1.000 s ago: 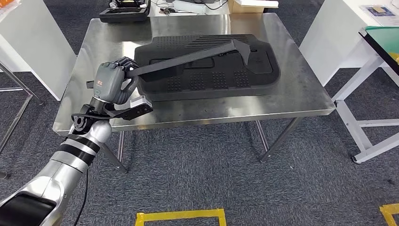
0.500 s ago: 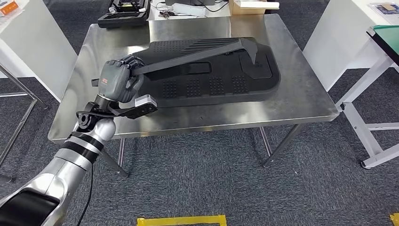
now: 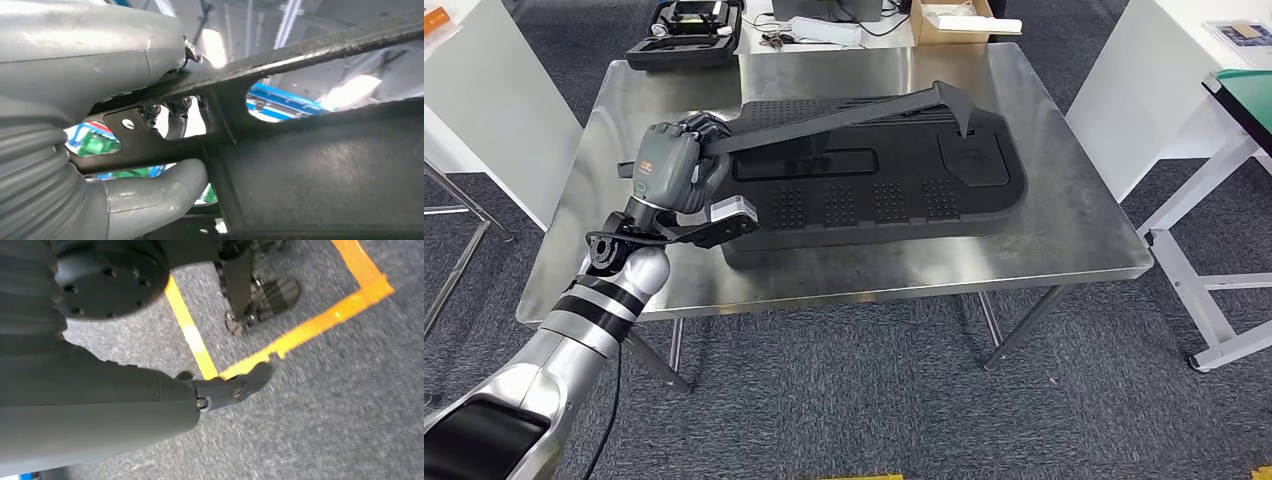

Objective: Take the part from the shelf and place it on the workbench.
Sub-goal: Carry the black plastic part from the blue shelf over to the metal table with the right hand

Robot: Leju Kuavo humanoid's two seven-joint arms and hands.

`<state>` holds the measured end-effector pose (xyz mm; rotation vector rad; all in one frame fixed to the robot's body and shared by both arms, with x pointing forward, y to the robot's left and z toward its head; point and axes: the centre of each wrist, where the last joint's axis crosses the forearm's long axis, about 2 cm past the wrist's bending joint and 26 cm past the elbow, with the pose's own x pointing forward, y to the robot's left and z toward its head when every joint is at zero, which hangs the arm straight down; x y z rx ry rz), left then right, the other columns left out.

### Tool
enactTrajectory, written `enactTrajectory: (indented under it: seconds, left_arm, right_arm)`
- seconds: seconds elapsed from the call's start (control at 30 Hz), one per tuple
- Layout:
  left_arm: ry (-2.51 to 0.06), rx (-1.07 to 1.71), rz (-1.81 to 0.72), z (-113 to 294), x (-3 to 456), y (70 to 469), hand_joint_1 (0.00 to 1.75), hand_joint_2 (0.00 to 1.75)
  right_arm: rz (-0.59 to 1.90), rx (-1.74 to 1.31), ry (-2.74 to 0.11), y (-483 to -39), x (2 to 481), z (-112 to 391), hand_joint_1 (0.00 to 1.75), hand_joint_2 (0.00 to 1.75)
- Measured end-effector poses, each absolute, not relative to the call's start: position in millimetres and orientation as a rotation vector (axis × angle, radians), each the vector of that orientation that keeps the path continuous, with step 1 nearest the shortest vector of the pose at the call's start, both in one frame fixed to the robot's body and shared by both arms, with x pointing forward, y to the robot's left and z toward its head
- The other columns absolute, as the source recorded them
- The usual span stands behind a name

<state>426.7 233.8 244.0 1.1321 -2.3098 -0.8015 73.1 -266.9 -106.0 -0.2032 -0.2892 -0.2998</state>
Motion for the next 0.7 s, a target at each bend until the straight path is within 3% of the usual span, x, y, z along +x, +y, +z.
enactTrajectory:
  seconds: [0.7]
  left_arm:
    - [-2.315, 1.123, -0.81, 245.5, 427.6, 229.4, 1.75, 1.75]
  right_arm:
    - [-0.297, -0.202, -0.286, -266.2, 72.1, -106.1, 0.0, 1.75]
